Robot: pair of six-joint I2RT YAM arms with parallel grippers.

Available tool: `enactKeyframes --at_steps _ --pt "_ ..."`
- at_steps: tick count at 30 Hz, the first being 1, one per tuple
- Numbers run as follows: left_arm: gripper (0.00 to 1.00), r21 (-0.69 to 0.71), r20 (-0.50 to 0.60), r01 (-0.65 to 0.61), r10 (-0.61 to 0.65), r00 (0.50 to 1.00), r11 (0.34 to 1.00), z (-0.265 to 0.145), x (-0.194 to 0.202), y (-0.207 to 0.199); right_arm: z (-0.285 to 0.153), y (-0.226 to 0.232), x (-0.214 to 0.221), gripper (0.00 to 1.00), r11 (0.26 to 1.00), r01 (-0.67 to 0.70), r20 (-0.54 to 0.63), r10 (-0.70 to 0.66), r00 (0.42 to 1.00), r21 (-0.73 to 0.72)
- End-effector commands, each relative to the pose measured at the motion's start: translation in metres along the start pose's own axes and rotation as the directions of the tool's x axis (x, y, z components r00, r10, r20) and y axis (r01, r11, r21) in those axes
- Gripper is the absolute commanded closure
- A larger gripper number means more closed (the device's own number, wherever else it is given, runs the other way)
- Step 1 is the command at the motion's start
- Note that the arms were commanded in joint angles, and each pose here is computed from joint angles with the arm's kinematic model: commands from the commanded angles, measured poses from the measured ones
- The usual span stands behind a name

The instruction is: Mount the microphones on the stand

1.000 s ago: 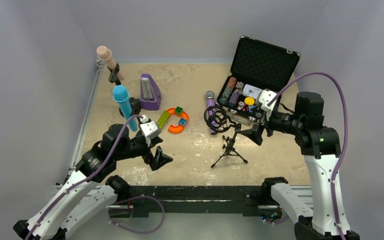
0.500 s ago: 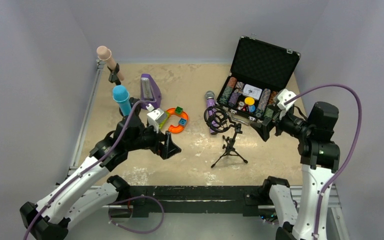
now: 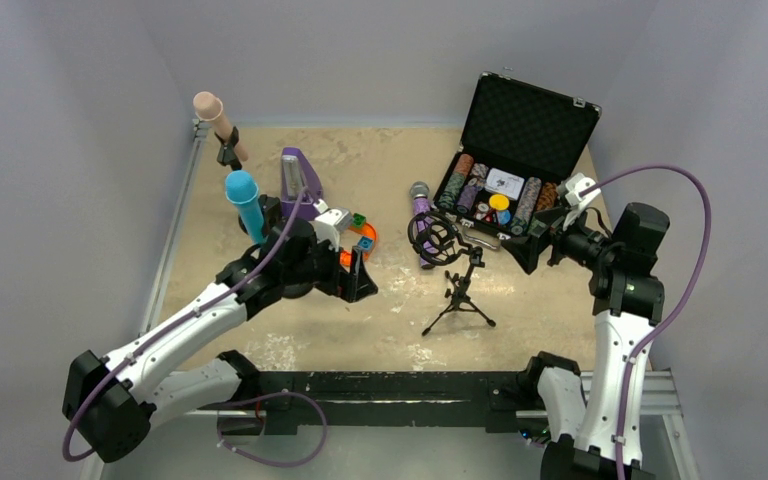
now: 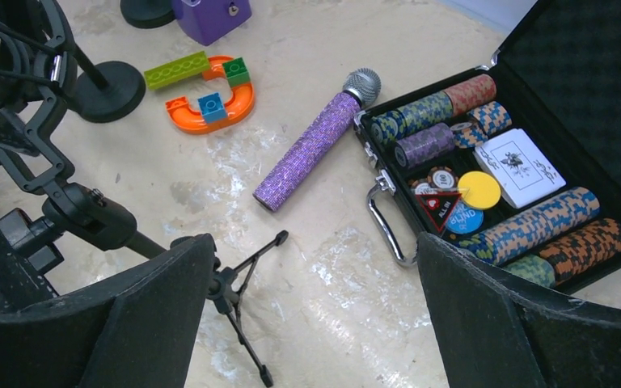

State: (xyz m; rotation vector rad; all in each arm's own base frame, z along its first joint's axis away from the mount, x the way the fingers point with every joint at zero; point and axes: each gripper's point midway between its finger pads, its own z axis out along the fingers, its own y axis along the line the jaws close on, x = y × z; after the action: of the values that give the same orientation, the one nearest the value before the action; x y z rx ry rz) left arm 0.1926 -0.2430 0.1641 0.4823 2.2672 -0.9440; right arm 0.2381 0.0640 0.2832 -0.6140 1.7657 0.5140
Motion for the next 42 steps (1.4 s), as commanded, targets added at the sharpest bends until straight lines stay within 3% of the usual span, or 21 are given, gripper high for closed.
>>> enactKeyframes --at_steps 1,7,10,16,28,37,42 --pt "0.01 -0.061 0.106 0.046 -0.039 0.994 0.997 0.015 -0.046 -0.002 0.002 0.001 -0.013 0.02 1.0 0.017 0.053 -0.016 0.998 -0.021" --pt "0.01 -0.124 0.111 0.094 -0.081 0.991 0.988 0.045 -0.076 0.0 0.002 0.002 -0.012 0.02 1.0 0.011 0.057 -0.009 0.998 -0.028" --pt "0.09 -0.128 0.11 0.119 -0.105 0.988 0.985 0.062 -0.091 -0.003 0.002 0.003 -0.012 0.02 1.0 0.013 0.061 -0.011 0.998 -0.027" --pt "0.12 -0.165 0.094 0.24 -0.227 0.969 0.957 0.104 -0.103 0.001 0.002 0.002 -0.012 0.02 1.0 0.013 0.062 -0.012 0.998 -0.019" --pt "0.16 -0.43 0.023 0.312 -0.335 0.942 0.847 0.168 -0.082 0.015 0.001 0.002 -0.013 0.02 1.0 0.011 0.065 -0.01 0.998 -0.014" --pt "0.28 -0.493 -0.046 0.297 -0.365 0.93 0.818 0.205 -0.067 0.024 0.001 0.005 -0.014 0.02 0.999 0.012 0.07 -0.01 0.997 -0.029" --pt "0.29 -0.526 -0.101 0.266 -0.371 0.923 0.808 0.221 -0.055 0.027 0.001 0.006 -0.014 0.02 0.999 0.012 0.071 -0.01 0.997 -0.033"
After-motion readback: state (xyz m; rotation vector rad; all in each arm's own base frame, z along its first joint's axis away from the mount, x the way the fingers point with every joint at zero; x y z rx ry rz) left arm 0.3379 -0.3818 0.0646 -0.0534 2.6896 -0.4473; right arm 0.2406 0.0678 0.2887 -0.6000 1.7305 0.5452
